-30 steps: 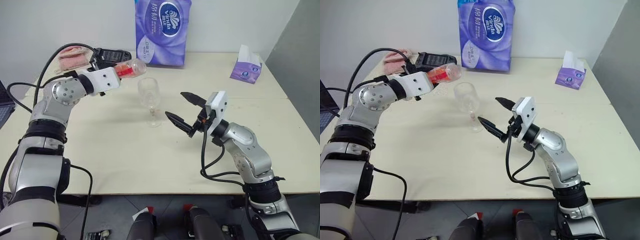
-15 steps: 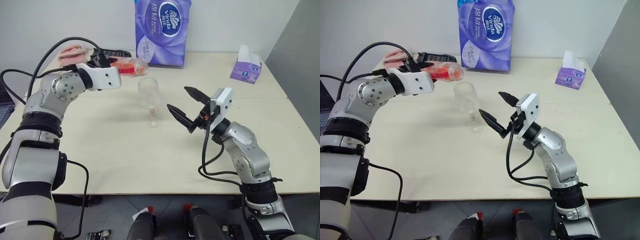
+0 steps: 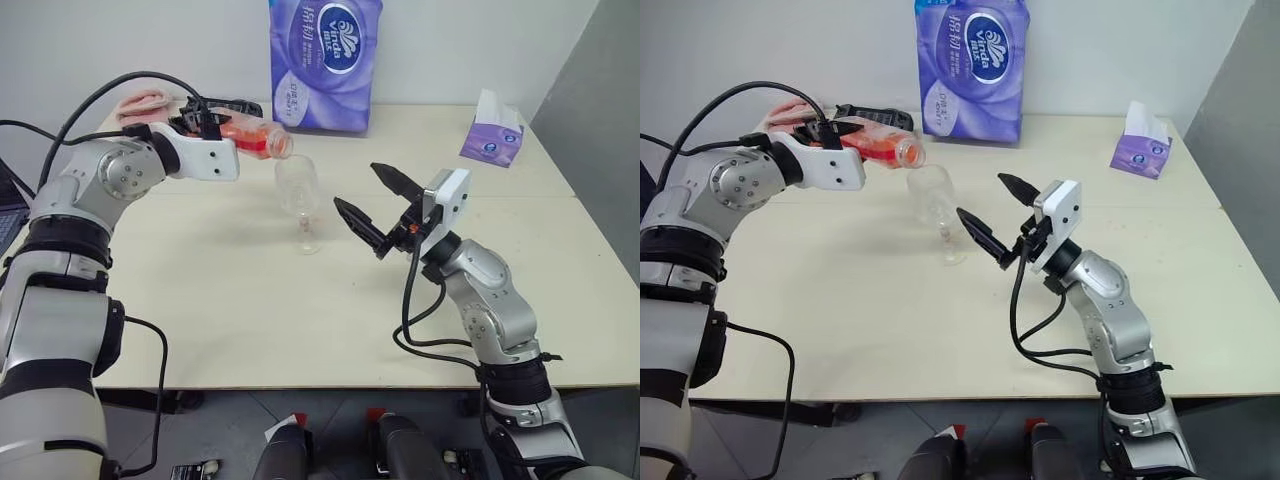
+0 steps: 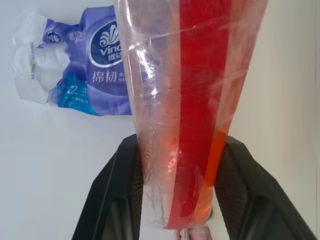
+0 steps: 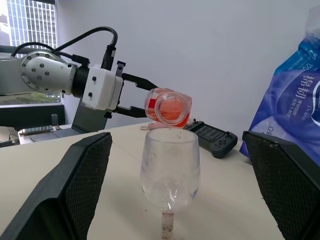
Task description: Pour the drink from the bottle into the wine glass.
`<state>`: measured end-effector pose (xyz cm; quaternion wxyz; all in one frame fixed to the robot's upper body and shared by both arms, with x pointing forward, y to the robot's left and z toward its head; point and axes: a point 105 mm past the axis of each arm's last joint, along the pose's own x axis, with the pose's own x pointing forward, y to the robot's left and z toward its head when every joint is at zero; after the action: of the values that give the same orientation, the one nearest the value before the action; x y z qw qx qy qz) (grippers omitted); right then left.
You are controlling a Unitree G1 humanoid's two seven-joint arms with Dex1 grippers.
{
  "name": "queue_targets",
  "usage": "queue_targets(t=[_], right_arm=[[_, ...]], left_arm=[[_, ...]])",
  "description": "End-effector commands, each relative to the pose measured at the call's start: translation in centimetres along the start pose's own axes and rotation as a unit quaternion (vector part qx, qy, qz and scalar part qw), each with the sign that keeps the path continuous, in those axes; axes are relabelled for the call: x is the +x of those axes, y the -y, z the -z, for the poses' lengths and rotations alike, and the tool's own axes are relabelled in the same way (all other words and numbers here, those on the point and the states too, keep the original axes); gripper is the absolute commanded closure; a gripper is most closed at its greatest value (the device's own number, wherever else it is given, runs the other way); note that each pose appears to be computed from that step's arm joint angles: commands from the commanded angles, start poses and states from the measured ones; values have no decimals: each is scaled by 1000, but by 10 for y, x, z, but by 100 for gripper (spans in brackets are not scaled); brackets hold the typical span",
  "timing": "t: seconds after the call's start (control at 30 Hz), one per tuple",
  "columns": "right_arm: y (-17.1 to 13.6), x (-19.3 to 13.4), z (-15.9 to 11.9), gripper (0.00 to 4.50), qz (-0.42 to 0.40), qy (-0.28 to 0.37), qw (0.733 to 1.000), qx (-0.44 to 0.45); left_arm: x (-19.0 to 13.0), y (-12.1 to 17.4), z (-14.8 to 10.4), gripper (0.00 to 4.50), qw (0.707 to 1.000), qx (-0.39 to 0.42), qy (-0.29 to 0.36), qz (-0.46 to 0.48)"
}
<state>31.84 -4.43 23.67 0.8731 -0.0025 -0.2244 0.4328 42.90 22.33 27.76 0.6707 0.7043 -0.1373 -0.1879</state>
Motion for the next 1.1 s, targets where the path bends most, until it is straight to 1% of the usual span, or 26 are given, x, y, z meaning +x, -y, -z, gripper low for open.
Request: queue_targets(t=[0.03, 0.2, 1.1], right_arm=[[0, 3, -13, 0, -2, 22, 999, -26], [0, 3, -10, 0, -2, 15, 999, -30], [-3, 4, -11, 0, -5, 13, 999, -29]], left_arm=[[-8, -34, 1, 287, 999, 30, -2, -45], [-9, -33, 3, 287, 998, 46, -5, -45], [-9, -42, 4, 287, 995, 79, -12, -54]])
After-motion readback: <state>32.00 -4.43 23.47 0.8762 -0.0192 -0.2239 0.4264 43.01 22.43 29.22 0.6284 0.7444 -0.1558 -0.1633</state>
